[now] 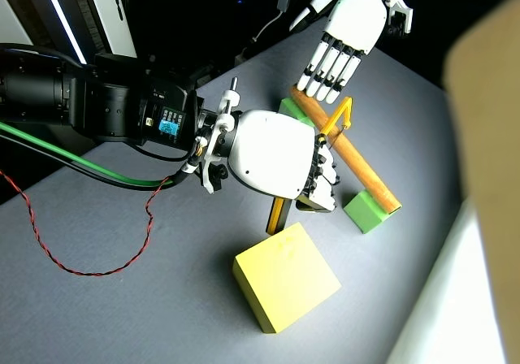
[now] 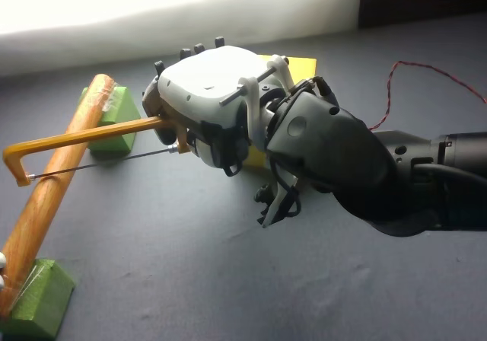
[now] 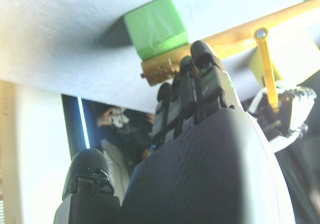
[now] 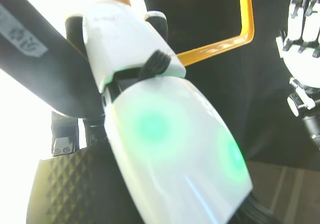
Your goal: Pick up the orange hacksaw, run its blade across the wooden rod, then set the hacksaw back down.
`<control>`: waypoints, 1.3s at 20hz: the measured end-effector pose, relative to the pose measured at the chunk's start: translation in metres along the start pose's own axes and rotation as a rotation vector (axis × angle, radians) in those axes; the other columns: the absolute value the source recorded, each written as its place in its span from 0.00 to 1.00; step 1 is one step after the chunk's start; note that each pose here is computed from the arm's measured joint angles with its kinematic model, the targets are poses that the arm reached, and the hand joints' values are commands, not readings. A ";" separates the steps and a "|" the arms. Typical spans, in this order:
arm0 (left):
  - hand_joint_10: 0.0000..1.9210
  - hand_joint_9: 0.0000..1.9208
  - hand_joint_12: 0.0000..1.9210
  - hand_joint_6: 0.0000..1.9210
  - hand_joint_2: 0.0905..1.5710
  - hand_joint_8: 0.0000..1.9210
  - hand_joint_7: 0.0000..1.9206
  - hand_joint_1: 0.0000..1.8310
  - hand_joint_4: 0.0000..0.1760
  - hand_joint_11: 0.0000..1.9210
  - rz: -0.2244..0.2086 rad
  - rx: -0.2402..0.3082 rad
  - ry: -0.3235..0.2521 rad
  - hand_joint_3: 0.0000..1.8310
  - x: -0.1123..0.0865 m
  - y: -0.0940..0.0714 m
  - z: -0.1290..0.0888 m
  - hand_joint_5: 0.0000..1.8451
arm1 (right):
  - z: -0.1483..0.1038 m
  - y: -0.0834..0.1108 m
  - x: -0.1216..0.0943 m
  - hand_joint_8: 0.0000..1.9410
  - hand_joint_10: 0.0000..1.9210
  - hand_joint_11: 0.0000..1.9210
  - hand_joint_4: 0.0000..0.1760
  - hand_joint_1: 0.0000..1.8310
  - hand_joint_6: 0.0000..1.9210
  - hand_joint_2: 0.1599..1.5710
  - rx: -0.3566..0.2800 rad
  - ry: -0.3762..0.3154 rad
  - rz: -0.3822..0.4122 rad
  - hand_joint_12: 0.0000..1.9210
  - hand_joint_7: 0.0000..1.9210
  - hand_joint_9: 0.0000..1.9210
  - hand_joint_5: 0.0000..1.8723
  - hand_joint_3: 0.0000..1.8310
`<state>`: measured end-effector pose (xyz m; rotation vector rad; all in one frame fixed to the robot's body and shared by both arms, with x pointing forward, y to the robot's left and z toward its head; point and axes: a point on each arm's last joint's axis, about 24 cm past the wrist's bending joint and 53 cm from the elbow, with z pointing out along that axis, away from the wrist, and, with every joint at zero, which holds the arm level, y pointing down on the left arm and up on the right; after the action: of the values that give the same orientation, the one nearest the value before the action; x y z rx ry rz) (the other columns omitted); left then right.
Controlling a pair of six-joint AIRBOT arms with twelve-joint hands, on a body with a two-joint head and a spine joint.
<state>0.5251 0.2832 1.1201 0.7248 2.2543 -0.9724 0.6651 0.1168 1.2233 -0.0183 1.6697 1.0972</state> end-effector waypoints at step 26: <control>0.00 0.00 0.04 0.00 0.75 0.00 0.00 0.00 0.00 0.00 0.002 -0.007 0.007 0.00 0.002 0.001 0.001 0.02 | 0.041 0.045 0.041 0.70 0.80 0.28 0.00 0.79 0.84 0.80 -0.047 0.045 -0.058 1.00 0.30 0.30 0.30 0.00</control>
<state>0.5247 0.2835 1.1175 0.7284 2.2612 -0.9621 0.6562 0.1896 1.2209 -0.1218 1.6731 1.0988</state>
